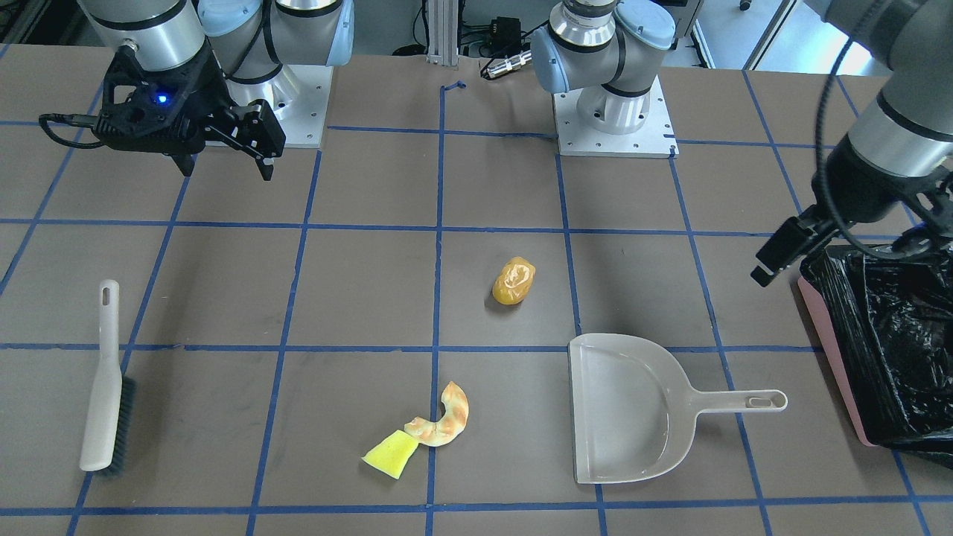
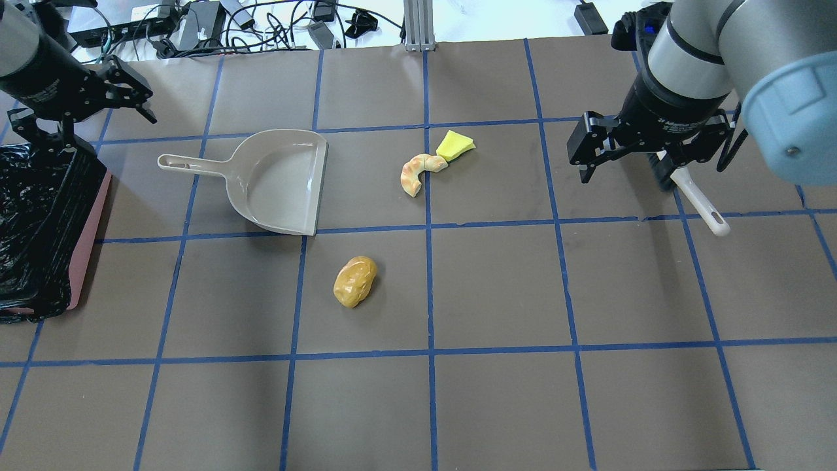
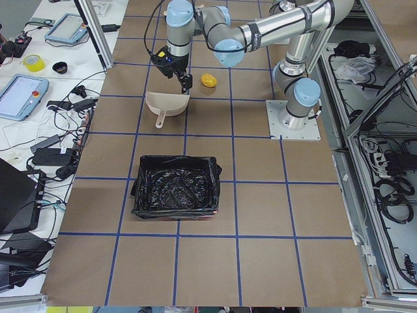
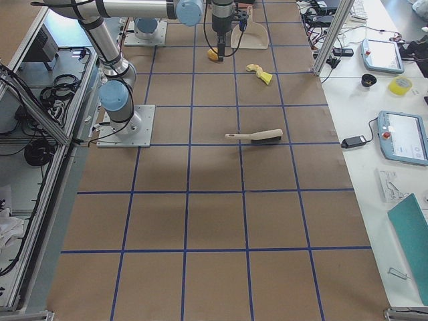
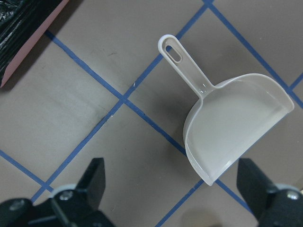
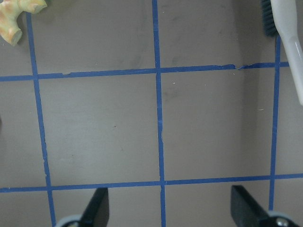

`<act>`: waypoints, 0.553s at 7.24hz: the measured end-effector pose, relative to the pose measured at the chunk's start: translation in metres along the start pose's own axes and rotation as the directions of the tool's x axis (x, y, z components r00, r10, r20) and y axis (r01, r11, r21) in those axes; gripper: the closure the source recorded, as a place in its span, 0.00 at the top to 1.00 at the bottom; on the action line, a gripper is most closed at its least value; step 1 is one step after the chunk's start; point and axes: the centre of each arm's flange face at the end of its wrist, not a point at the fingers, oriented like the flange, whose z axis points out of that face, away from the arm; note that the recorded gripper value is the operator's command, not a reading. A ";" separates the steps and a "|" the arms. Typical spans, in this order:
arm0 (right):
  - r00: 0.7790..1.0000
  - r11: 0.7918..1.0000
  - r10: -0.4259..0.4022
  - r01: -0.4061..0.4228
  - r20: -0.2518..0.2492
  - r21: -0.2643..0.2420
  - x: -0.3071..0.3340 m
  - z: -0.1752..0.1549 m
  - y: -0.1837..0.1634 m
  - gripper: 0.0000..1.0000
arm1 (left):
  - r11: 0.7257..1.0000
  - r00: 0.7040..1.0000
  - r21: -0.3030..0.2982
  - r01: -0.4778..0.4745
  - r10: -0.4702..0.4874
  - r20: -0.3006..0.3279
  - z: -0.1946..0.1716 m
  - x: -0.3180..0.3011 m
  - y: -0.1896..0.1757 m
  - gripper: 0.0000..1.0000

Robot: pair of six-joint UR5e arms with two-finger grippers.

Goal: Sweep and dump trash into bin

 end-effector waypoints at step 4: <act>0.999 0.999 -0.039 0.039 0.002 -0.007 -0.001 0.002 0.000 1.00 | 0.916 0.916 0.025 0.399 -0.400 0.038 0.032 -0.001 -0.025 1.00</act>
